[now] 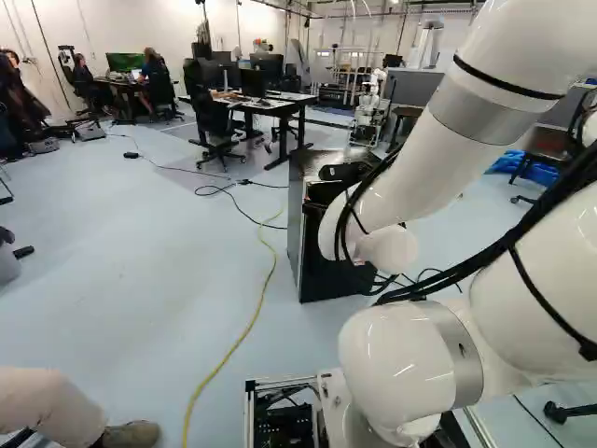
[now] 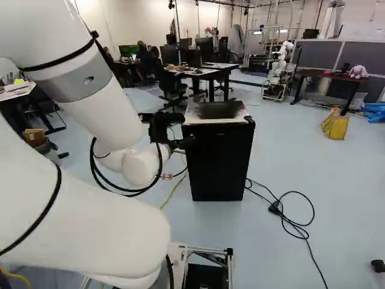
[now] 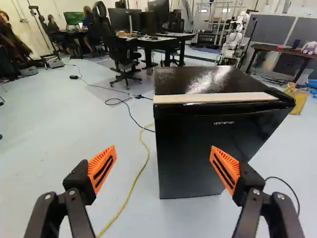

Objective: Grab a drink from the fridge

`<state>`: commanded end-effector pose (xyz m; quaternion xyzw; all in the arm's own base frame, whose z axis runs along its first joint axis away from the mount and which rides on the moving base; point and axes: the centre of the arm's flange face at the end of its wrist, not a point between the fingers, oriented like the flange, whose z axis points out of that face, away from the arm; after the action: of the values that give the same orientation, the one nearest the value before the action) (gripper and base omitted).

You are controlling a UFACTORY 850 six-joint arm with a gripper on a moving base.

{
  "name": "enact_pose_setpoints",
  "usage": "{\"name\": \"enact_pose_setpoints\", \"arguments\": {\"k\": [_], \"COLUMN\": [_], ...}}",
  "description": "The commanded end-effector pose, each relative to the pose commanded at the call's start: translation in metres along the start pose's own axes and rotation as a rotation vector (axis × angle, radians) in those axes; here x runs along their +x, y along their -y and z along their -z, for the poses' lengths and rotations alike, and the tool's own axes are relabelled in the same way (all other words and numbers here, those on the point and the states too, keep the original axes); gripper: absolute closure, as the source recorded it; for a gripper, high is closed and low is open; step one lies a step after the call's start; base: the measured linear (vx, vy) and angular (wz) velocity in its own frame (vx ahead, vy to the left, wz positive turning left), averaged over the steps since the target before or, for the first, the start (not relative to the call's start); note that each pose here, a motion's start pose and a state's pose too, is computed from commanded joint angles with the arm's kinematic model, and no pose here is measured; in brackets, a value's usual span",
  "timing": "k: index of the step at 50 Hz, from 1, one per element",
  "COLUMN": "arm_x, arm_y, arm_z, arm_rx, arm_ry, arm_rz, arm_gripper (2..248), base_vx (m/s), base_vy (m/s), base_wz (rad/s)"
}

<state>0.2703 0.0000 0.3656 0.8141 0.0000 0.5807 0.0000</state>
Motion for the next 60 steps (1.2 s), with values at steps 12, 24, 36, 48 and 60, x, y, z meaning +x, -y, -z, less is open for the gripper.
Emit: {"name": "enact_pose_setpoints", "arguments": {"k": [12,24,36,48,60], "arm_x": [0.0,0.0,0.0,0.0,0.0], "arm_y": [0.0,0.0,0.0,0.0,0.0], "arm_z": [0.0,0.0,0.0,0.0,0.0], "arm_rx": [0.0,0.0,0.0,0.0,0.0], "arm_ry": [0.0,0.0,0.0,0.0,0.0], "arm_rz": [0.0,0.0,0.0,0.0,0.0], "arm_gripper": [3,3,3,3,3], "base_vx": [0.016,0.016,0.021,0.013,0.011], "base_vy": [0.011,0.01,0.014,0.008,0.007], "base_wz": [-0.003,-0.002,-0.004,-0.002,-0.002]}}
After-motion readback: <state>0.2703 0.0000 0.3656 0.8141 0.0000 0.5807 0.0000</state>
